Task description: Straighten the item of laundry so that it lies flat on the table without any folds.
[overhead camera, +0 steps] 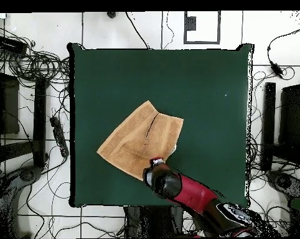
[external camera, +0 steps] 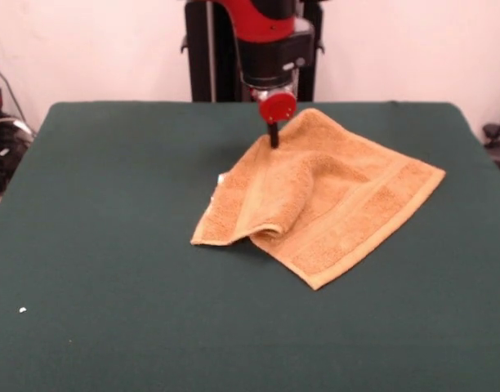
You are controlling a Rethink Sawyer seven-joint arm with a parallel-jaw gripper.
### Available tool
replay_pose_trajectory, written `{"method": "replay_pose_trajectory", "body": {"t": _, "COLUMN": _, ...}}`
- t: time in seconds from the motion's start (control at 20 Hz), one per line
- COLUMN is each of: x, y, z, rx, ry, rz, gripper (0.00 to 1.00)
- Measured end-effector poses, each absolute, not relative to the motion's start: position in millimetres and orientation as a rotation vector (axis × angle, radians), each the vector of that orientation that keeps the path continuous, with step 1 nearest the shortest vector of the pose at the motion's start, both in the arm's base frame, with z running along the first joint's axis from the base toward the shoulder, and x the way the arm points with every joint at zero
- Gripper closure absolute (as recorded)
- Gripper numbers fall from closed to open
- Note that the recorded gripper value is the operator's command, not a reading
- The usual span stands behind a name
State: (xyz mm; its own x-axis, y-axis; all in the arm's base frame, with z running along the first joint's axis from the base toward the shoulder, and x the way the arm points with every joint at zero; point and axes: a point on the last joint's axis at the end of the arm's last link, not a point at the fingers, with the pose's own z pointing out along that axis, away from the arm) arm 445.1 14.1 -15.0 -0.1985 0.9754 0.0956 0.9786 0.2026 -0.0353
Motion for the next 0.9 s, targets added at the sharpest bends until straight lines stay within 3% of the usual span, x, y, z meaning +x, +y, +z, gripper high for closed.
{"method": "replay_pose_trajectory", "body": {"t": 0.9, "x": 404, "y": -17, "z": 7, "rx": -1.939, "ry": -2.361, "rz": 0.062, "gripper": 1.00}}
